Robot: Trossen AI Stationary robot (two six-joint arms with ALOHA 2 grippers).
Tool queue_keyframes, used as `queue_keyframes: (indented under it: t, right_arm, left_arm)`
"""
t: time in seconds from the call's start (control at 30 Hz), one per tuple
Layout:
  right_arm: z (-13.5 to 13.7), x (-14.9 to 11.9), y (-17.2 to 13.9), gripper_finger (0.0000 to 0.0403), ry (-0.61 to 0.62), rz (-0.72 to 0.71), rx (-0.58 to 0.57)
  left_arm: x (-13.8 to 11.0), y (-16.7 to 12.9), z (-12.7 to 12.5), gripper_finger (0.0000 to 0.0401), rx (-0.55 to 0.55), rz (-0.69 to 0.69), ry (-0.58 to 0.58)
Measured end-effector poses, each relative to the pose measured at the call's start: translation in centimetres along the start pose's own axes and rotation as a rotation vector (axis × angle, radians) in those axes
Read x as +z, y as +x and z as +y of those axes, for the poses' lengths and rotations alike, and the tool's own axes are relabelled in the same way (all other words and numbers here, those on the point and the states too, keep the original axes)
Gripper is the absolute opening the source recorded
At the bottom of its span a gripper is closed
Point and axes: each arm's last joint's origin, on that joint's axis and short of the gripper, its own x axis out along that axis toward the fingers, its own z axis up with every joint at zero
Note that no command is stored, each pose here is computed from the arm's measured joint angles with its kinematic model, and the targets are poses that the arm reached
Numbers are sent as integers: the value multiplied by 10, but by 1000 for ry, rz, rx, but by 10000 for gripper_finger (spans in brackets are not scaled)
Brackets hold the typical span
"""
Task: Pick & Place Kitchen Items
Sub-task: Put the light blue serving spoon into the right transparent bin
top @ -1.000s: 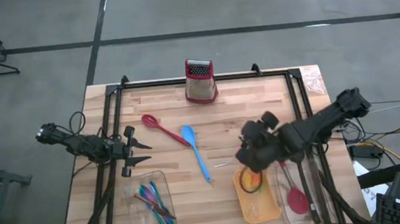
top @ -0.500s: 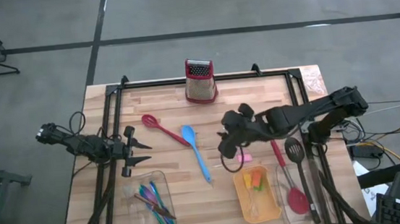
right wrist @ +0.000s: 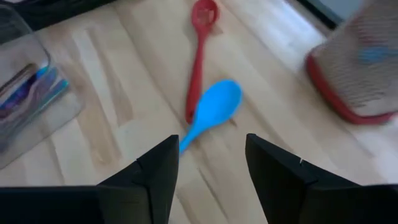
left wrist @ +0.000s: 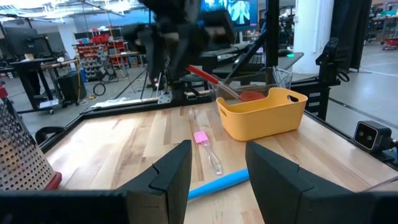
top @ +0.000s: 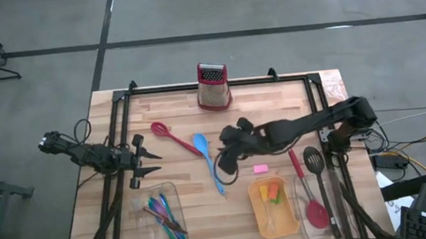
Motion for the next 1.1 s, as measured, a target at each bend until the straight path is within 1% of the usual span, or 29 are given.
queue_keyframes:
  t: [0.1,0.3,0.47,0.63,0.77,0.9,1.1]
  right_arm:
    - [6,-9,24,185,-17,34,-23]
    - [11,-23,70,222,-31,91,-69]
    - [13,-27,103,254,-31,126,-88]
    - [24,-30,129,270,-56,159,-75]
    - [29,-33,143,274,-78,208,-98]
    - [32,-33,152,265,-73,241,-120]
    - [37,-39,168,246,-88,288,-91]
  left_arm:
    - [0,0,0,158,1,-2,-1]
    - [0,1,0,159,1,-2,-1]
    - [0,1,0,159,1,-2,-1]
    - [0,1,0,159,1,-3,-1]
    - [0,1,0,159,1,-3,-1]
    - [0,1,0,158,1,-4,-1]
    - [0,1,0,159,2,-3,-1]
